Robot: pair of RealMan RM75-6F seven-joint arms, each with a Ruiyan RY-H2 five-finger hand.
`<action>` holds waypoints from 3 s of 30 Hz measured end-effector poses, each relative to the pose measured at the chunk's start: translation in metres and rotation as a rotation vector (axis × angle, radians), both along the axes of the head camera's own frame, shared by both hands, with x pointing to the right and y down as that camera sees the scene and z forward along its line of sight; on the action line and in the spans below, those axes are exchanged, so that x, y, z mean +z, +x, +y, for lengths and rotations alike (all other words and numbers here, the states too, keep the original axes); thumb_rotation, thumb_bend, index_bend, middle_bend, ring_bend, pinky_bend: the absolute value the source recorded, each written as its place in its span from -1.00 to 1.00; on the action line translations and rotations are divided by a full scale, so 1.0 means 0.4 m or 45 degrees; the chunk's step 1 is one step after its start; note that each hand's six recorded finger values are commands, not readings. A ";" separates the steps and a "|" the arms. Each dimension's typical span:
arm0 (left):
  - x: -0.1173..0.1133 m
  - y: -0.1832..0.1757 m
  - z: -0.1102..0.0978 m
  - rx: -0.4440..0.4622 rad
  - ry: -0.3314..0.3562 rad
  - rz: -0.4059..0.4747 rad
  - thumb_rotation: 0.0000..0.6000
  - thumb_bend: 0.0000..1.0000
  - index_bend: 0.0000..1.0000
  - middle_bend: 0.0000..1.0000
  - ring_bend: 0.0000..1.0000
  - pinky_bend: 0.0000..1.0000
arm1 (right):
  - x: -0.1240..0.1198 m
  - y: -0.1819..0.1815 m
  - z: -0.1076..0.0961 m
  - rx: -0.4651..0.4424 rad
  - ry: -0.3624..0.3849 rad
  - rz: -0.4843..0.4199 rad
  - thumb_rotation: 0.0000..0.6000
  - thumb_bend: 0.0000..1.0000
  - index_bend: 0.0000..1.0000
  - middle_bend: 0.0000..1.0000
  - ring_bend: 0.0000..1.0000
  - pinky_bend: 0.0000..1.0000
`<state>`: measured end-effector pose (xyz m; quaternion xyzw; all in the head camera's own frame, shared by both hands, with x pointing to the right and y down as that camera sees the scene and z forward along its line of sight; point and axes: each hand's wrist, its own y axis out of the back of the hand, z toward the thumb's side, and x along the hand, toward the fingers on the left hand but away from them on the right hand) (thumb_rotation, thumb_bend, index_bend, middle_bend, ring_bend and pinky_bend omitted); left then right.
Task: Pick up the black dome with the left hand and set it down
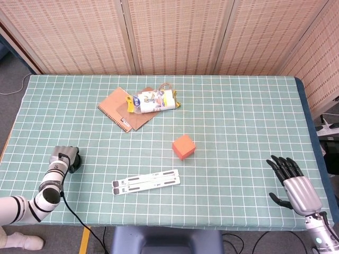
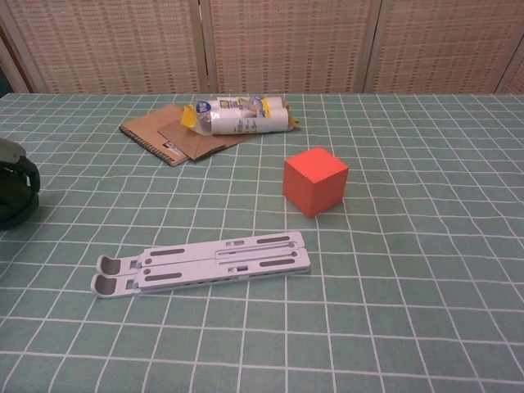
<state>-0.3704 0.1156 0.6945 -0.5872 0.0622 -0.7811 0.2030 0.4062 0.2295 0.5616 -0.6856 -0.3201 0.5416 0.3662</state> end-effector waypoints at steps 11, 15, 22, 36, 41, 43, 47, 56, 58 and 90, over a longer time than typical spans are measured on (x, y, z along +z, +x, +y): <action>-0.029 0.048 -0.019 -0.185 0.083 0.363 1.00 -0.12 0.13 0.29 0.35 0.81 | 0.002 0.001 0.001 -0.003 -0.002 0.009 1.00 -0.65 -1.00 -1.00 -1.00 -1.00; -0.054 0.081 -0.037 -0.387 0.136 0.617 1.00 -0.12 0.10 0.28 0.34 0.79 | 0.004 0.001 0.000 -0.002 0.000 0.015 1.00 -0.65 -1.00 -1.00 -1.00 -1.00; -0.111 0.108 -0.092 -0.830 0.209 1.070 1.00 -0.12 0.13 0.33 0.33 0.80 | 0.008 -0.002 0.002 -0.004 -0.005 0.019 1.00 -0.65 -1.00 -1.00 -1.00 -1.00; -0.050 -0.022 -0.072 -0.408 0.156 0.790 1.00 -0.12 0.16 0.34 0.33 0.77 | 0.010 0.000 -0.001 -0.002 -0.008 0.026 1.00 -0.65 -1.00 -1.00 -1.00 -1.00; -0.002 -0.039 -0.022 -0.018 0.034 0.536 1.00 -0.12 0.11 0.30 0.30 0.73 | 0.011 0.001 -0.001 -0.004 -0.012 0.025 1.00 -0.65 -1.00 -1.00 -1.00 -1.00; 0.011 -0.046 -0.001 0.099 0.003 0.445 1.00 -0.12 0.10 0.30 0.30 0.73 | 0.010 0.002 -0.002 -0.001 -0.011 0.024 1.00 -0.65 -1.00 -1.00 -1.00 -1.00; 0.010 -0.036 -0.013 0.196 0.054 0.310 1.00 -0.11 0.10 0.30 0.30 0.74 | 0.009 0.002 -0.002 -0.001 -0.010 0.021 1.00 -0.65 -1.00 -1.00 -1.00 -1.00; -0.044 -0.024 -0.051 0.183 0.187 -0.149 1.00 -0.11 0.11 0.31 0.31 0.77 | 0.016 -0.002 0.001 -0.015 -0.026 0.024 1.00 -0.65 -1.00 -1.00 -1.00 -1.00; -0.056 -0.014 -0.042 0.241 0.166 -0.266 1.00 -0.11 0.11 0.31 0.31 0.76 | 0.015 -0.003 0.001 -0.015 -0.025 0.022 1.00 -0.65 -1.00 -1.00 -1.00 -1.00; -0.037 0.068 0.014 0.069 -0.044 0.143 1.00 -0.10 0.13 0.23 0.20 0.63 | 0.005 -0.002 0.005 0.001 -0.011 0.011 1.00 -0.65 -1.00 -1.00 -1.00 -1.00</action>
